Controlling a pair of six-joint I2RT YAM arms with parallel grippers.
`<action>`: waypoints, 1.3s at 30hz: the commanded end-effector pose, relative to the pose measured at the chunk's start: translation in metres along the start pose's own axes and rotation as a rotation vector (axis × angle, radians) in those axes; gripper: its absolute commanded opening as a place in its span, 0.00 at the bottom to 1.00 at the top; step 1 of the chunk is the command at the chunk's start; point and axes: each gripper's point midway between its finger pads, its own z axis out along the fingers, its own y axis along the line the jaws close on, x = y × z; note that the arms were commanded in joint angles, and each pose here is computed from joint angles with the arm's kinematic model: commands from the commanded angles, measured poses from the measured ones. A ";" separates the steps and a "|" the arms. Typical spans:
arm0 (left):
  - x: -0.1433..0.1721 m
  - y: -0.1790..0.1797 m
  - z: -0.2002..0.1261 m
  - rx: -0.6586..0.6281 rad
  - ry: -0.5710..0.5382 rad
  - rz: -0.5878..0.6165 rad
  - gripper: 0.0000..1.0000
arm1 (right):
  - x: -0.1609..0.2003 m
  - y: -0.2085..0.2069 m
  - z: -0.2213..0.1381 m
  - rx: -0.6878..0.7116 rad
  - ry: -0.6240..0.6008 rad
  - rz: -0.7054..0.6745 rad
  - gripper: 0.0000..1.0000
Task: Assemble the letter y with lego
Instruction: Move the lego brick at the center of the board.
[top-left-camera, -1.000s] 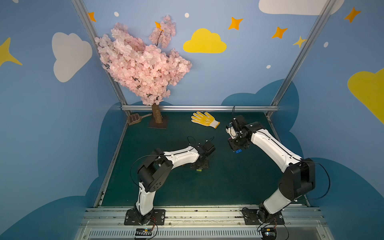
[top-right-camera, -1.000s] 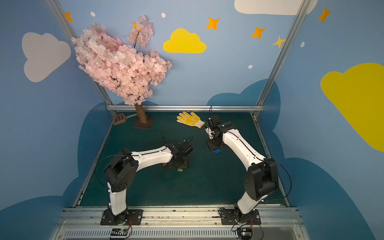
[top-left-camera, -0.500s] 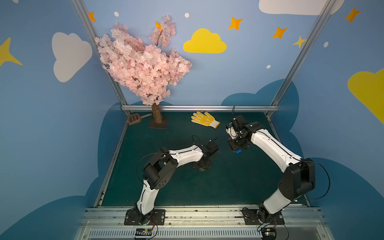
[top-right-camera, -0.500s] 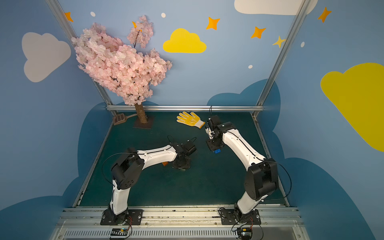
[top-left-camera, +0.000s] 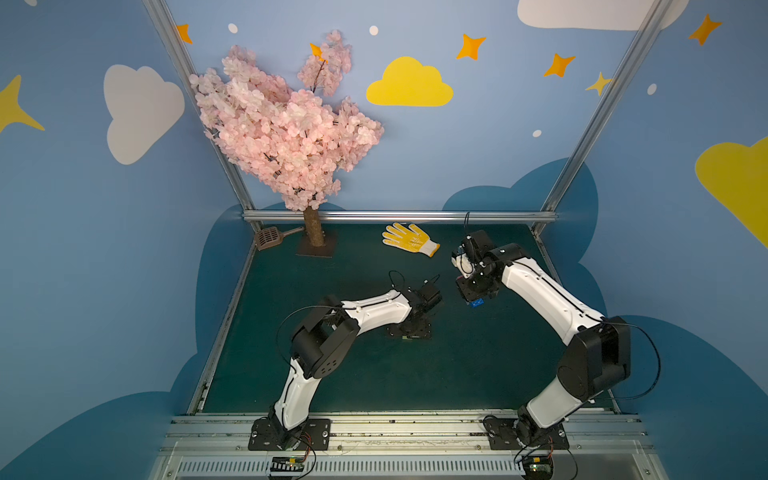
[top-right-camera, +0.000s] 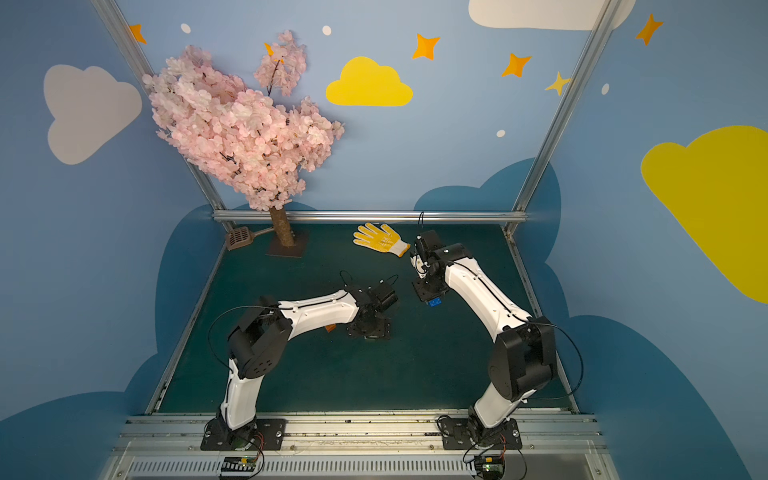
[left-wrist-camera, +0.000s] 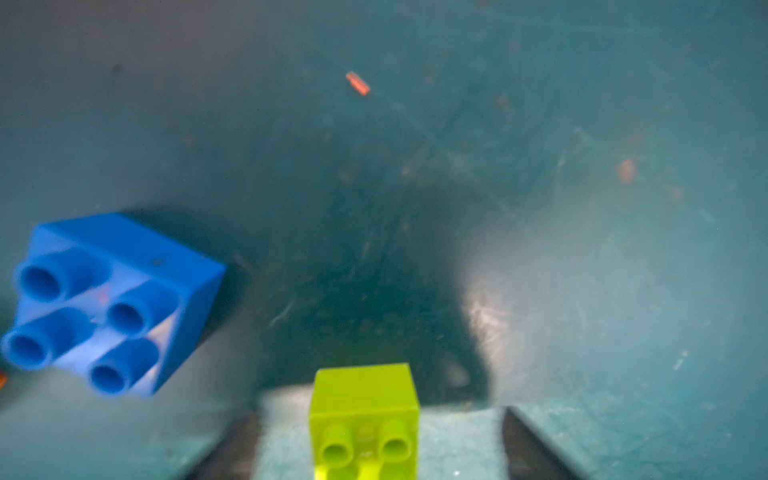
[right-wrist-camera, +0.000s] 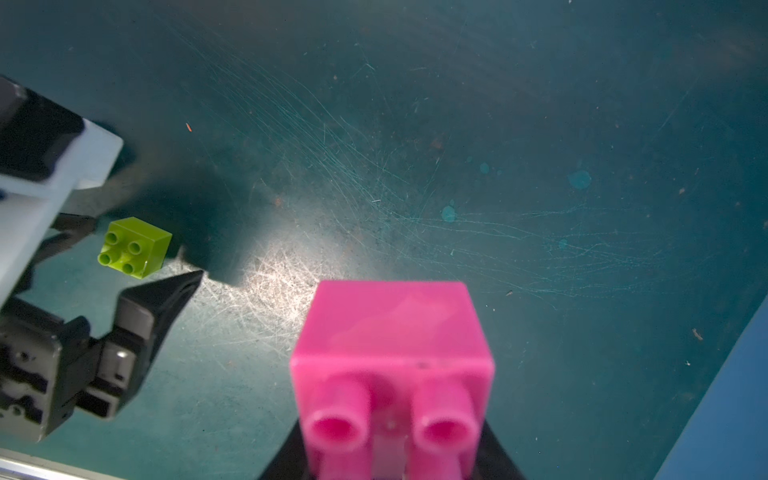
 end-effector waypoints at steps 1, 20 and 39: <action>-0.011 0.013 -0.037 -0.003 -0.056 -0.023 1.00 | -0.007 0.016 -0.012 -0.049 -0.056 -0.060 0.08; -0.097 0.236 -0.130 0.098 -0.242 -0.365 1.00 | 0.005 0.164 0.056 -0.168 0.058 -0.835 0.02; -0.097 0.261 -0.115 0.133 -0.191 -0.414 1.00 | 0.021 0.189 0.090 -0.186 0.118 -1.038 0.02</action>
